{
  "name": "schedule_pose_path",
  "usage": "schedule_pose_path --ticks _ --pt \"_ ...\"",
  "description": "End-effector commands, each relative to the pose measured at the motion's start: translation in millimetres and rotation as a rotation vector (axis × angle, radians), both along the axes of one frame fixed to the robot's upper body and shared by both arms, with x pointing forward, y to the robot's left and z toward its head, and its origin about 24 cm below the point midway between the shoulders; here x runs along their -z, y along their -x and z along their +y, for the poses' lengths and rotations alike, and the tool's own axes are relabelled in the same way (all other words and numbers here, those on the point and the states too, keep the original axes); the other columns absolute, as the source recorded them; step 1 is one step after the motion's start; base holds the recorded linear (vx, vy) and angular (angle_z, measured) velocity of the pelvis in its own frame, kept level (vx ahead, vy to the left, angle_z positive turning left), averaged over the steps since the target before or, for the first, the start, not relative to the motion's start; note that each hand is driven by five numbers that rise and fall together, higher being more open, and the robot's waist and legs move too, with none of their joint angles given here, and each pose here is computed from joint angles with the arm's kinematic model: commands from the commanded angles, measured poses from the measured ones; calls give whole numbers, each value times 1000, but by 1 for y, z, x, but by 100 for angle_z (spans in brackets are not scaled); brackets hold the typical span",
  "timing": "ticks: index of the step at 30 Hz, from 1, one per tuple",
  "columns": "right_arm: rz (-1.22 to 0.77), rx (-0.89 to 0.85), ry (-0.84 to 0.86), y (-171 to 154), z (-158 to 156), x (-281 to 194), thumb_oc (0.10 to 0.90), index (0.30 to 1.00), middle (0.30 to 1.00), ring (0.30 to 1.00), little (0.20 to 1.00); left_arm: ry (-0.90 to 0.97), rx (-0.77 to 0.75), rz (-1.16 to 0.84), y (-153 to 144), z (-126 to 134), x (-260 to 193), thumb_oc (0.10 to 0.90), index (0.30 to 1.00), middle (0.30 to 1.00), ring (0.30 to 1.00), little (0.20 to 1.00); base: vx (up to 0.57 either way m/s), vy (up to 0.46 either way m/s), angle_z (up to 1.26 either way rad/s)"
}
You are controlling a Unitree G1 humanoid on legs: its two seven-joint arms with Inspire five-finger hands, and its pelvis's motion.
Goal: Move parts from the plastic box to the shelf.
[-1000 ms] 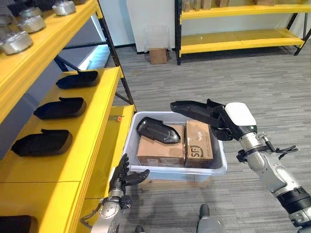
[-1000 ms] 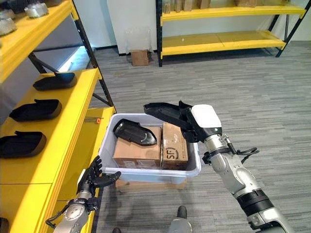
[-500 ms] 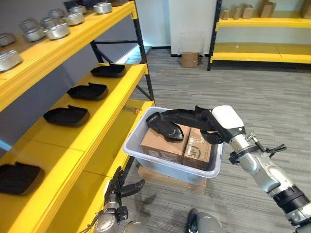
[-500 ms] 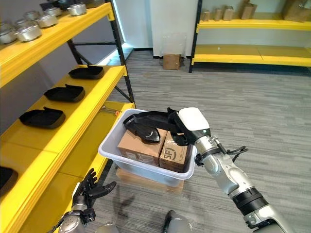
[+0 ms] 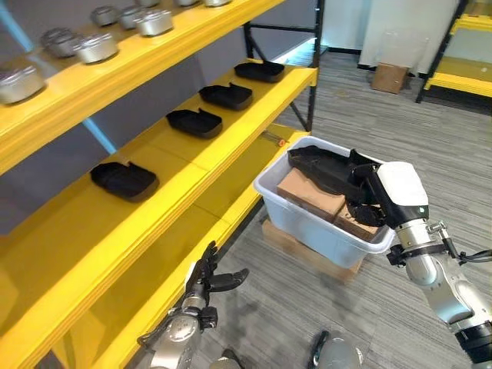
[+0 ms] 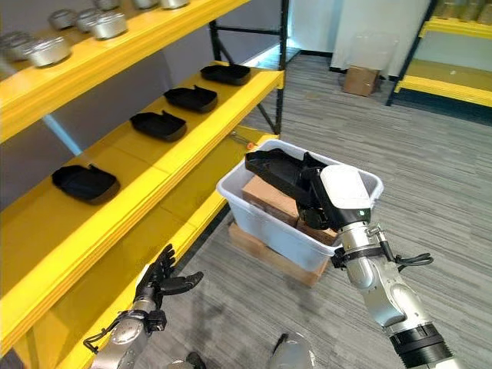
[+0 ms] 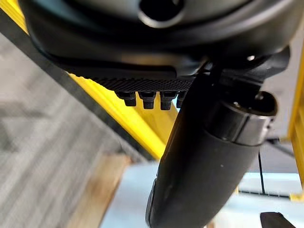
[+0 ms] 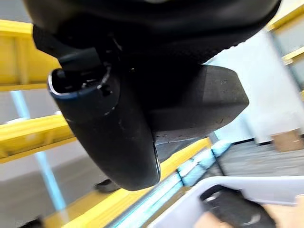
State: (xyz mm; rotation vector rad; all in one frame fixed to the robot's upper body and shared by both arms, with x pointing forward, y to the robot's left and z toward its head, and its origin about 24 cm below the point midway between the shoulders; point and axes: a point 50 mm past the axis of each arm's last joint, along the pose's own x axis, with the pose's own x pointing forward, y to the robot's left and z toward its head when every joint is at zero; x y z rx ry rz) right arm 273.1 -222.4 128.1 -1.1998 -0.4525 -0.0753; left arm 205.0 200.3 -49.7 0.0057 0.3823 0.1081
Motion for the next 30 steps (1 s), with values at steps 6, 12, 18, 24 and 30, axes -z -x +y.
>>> schedule_pose_path --ticks 6,12,18,24,30 --pt "-323 -61 -54 -7 16 -60 400 300 300 300 300 -54 21 -239 -21 3 -41 900 1000 1000 1000 1000 15 85 1" --pt "-296 -68 -69 -11 21 -56 400 300 300 300 300 -80 20 -252 -20 9 -45 900 1000 1000 1000 1000 41 108 17" --pt "-287 -63 -85 -15 24 -55 400 300 300 300 300 -106 5 -269 -21 17 -51 900 1000 1000 1000 1000 62 141 26" --pt "-264 -60 -90 -18 28 -50 400 300 300 300 300 -146 37 -299 -27 16 -59 900 1000 1000 1000 1000 67 223 38" --pt "-251 -35 -102 -8 14 -43 400 300 300 300 300 -149 109 -289 -39 -2 -55 900 1000 1000 1000 1000 109 104 77"
